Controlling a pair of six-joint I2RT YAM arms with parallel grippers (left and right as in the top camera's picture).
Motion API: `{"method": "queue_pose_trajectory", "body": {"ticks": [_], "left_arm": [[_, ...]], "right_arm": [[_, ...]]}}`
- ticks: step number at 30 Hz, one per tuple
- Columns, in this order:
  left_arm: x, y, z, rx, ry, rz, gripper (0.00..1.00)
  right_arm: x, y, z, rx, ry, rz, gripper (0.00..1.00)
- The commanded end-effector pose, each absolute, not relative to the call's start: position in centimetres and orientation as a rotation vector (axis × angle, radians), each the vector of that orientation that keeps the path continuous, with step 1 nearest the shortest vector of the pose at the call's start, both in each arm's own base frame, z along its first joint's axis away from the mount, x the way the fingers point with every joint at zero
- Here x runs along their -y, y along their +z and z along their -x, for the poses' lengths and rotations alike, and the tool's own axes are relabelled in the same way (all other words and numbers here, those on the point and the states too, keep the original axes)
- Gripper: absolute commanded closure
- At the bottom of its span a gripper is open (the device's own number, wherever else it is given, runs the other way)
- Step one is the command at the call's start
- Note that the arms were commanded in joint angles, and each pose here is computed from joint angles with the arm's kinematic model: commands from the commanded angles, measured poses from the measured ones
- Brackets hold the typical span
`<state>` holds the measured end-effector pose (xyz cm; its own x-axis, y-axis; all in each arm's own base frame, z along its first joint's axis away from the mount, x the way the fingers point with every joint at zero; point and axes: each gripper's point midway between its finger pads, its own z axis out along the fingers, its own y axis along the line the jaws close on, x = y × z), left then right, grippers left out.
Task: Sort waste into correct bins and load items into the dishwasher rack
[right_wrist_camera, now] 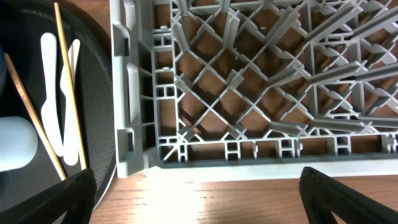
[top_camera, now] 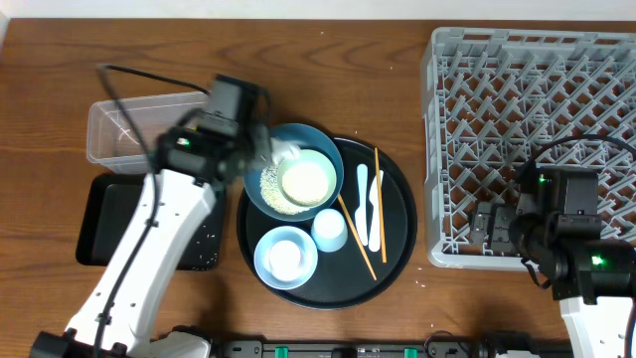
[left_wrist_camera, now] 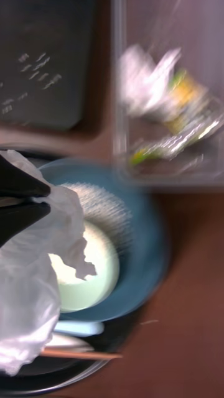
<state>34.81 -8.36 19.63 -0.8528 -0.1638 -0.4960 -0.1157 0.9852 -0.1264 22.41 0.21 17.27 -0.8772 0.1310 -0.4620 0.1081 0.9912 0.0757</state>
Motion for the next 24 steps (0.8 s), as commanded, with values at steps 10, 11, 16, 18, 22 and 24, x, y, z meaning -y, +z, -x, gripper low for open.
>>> {"method": "queue_pose_trajectory", "body": {"ticks": [10,11,16,18,22,24], "left_arm": [[-2.6,18.4,-39.9,-2.473,0.069,0.543,0.94],[-2.8,17.9,-40.1,-2.48,0.075,0.552,0.94],[-3.2,15.0,-40.7,-2.546,0.1,0.57,0.94],[-3.2,14.1,-40.5,-2.573,0.108,0.572,0.94],[-3.2,14.2,-40.3,-2.578,0.105,0.571,0.37],[-3.1,15.1,-40.0,-2.566,0.095,0.569,0.22]], "right_arm": [[-0.5,18.0,-22.7,-2.631,0.081,-0.17,0.01],[-0.6,18.0,-22.7,-2.631,0.081,-0.17,0.01],[-0.6,18.0,-22.6,-2.633,0.081,-0.17,0.01],[-0.6,18.0,-22.6,-2.633,0.081,-0.17,0.01],[-0.5,18.0,-22.7,-2.632,0.08,-0.17,0.01],[-0.6,18.0,-22.7,-2.632,0.081,-0.17,0.01]]}}
